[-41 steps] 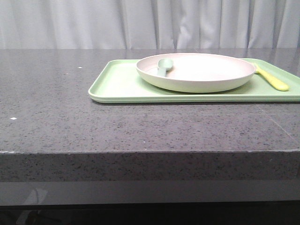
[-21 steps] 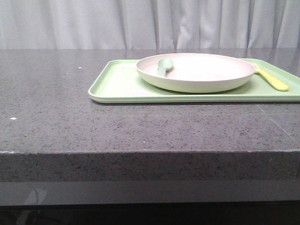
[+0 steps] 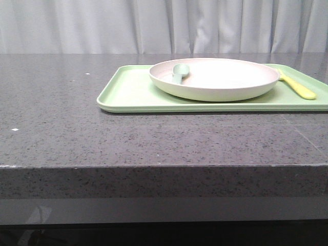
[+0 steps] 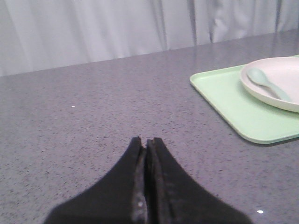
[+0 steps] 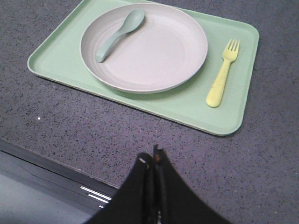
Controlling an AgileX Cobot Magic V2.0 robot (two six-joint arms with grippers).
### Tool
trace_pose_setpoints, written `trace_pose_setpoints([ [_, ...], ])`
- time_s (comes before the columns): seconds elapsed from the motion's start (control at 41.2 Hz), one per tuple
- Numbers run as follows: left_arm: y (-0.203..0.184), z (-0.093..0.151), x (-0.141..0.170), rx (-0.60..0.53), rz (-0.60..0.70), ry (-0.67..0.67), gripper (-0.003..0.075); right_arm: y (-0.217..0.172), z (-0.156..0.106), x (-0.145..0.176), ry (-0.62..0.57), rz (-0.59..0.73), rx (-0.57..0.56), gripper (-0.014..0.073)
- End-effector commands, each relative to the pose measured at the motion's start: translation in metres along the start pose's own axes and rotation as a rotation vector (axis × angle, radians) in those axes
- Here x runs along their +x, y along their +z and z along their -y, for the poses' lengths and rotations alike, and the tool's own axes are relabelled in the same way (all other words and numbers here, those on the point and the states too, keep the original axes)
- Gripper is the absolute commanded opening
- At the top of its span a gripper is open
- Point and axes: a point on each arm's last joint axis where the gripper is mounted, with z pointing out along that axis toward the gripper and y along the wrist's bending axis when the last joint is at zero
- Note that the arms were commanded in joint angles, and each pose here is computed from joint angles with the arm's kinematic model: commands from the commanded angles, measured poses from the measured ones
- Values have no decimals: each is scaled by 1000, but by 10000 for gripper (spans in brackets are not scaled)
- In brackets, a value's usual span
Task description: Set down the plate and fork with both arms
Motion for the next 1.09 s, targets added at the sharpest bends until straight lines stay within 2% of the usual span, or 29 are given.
trace_pose_setpoints([
  [0.0, -4, -2, 8, -74, 161, 6, -20, -5, 1, -10, -16, 84, 10, -118],
  [0.17, -3, -2, 44, -140, 209, -1, -20, -5, 1, -10, -16, 84, 10, -118],
  [0.364, -2, -4, 69, -225, 231, -97, -20, -5, 1, -10, -16, 84, 10, -118],
  [0.704, -1, -4, 70, -222, 211, -107, -20, -5, 1, -10, -16, 84, 10, -118],
  [0.874, -1, -3, 70, -214, 225, -174, -20, -5, 1, -10, -16, 84, 10, -118],
  [1.069, -1, -3, 69, -212, 229, -175, -20, -5, 1, -10, -16, 84, 10, -118],
])
